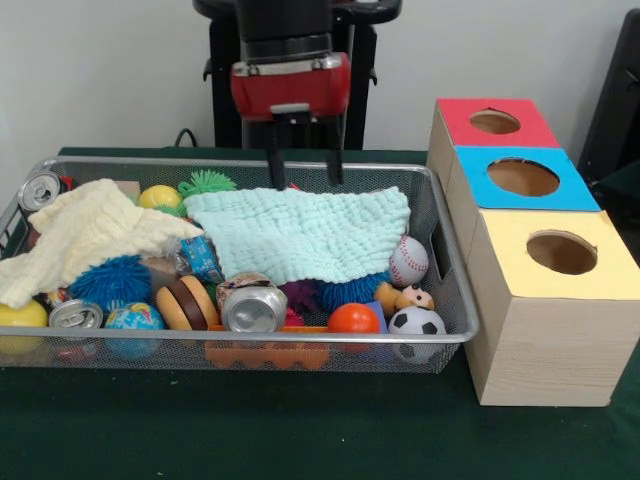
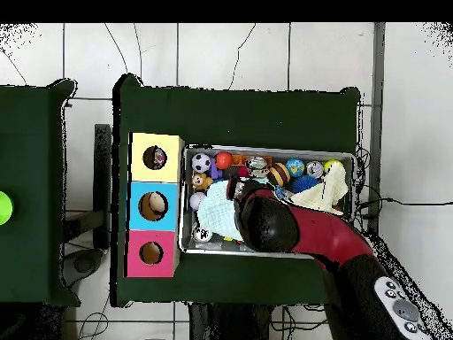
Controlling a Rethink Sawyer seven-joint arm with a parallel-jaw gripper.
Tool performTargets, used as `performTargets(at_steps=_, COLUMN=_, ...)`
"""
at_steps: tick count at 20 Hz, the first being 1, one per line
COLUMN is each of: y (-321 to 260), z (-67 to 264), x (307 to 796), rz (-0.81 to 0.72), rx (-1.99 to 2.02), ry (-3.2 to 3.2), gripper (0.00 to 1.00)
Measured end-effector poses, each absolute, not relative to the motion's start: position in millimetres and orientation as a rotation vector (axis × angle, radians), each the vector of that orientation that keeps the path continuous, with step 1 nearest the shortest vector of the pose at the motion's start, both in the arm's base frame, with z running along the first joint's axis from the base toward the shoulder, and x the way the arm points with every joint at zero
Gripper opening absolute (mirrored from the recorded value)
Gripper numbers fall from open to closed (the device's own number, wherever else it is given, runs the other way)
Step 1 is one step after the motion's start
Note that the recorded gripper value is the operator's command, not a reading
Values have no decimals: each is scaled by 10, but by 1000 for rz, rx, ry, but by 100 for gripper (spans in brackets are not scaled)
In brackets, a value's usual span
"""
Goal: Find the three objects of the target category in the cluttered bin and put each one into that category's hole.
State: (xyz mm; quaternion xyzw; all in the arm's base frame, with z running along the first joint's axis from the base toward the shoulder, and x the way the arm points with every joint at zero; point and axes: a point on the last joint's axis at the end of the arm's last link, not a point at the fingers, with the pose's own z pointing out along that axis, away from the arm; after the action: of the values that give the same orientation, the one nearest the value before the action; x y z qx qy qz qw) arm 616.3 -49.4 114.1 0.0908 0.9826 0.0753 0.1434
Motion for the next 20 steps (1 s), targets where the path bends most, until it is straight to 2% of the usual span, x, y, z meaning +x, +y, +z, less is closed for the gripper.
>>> performTargets(at_steps=6, y=-785, z=1179, x=6017, rz=234, rx=301, ry=2834, gripper=100)
performTargets(at_steps=20, y=-430, z=1118, x=5697, rz=169, rx=19, ry=2872, gripper=100)
